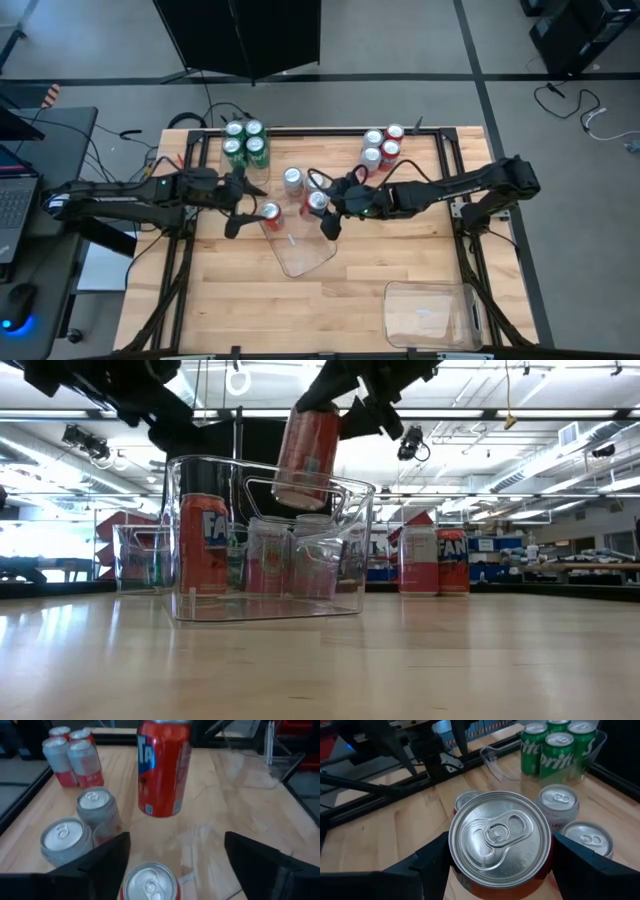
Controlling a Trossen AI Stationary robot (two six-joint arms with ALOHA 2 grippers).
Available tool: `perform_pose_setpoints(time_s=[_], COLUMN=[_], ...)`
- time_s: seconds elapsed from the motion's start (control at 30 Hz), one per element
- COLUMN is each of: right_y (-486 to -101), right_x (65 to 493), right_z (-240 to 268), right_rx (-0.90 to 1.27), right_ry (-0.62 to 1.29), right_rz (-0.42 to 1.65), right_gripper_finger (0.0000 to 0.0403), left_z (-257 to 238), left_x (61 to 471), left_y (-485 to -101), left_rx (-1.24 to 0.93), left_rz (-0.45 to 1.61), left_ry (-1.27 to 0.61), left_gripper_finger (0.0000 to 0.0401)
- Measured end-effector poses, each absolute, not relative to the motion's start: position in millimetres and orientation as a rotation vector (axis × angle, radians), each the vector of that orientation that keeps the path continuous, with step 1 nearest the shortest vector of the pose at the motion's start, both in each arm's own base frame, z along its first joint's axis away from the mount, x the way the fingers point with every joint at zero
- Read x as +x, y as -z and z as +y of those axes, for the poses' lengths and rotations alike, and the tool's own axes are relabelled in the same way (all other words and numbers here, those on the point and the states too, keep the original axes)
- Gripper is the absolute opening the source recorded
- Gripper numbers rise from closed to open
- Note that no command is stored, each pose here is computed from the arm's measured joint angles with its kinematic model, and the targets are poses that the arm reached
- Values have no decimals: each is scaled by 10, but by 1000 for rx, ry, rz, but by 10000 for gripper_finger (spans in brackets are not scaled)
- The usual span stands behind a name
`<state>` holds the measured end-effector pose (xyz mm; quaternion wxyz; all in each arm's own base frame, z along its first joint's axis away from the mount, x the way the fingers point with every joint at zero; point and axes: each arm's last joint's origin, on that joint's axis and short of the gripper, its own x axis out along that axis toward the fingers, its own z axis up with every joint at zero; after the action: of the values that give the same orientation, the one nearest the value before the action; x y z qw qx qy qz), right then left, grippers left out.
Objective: Sort soda cans
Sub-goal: Put the bottom left orange soda can into the center transparent bin
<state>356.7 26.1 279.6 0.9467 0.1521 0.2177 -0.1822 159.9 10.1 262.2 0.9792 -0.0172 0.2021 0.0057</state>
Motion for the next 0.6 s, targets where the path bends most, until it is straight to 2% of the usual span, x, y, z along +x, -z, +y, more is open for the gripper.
perform_pose_setpoints(time_s=[0.33, 0.47, 0.6], right_y=[-2701, -2718, -2720], right_x=[3651, 3668, 3716], right_z=[373, 372, 298], right_rx=[328, 334, 303], right_ry=[348, 344, 366], right_rz=[433, 407, 370], right_gripper_finger=[277, 277, 277], left_z=[93, 91, 90], left_x=[1636, 1634, 1633], left_y=[-2193, -2167, -2184], left_rx=[1, 0, 24], left_rz=[289, 276, 260], left_ry=[21, 22, 25], left_gripper_finger=[184, 151, 134])
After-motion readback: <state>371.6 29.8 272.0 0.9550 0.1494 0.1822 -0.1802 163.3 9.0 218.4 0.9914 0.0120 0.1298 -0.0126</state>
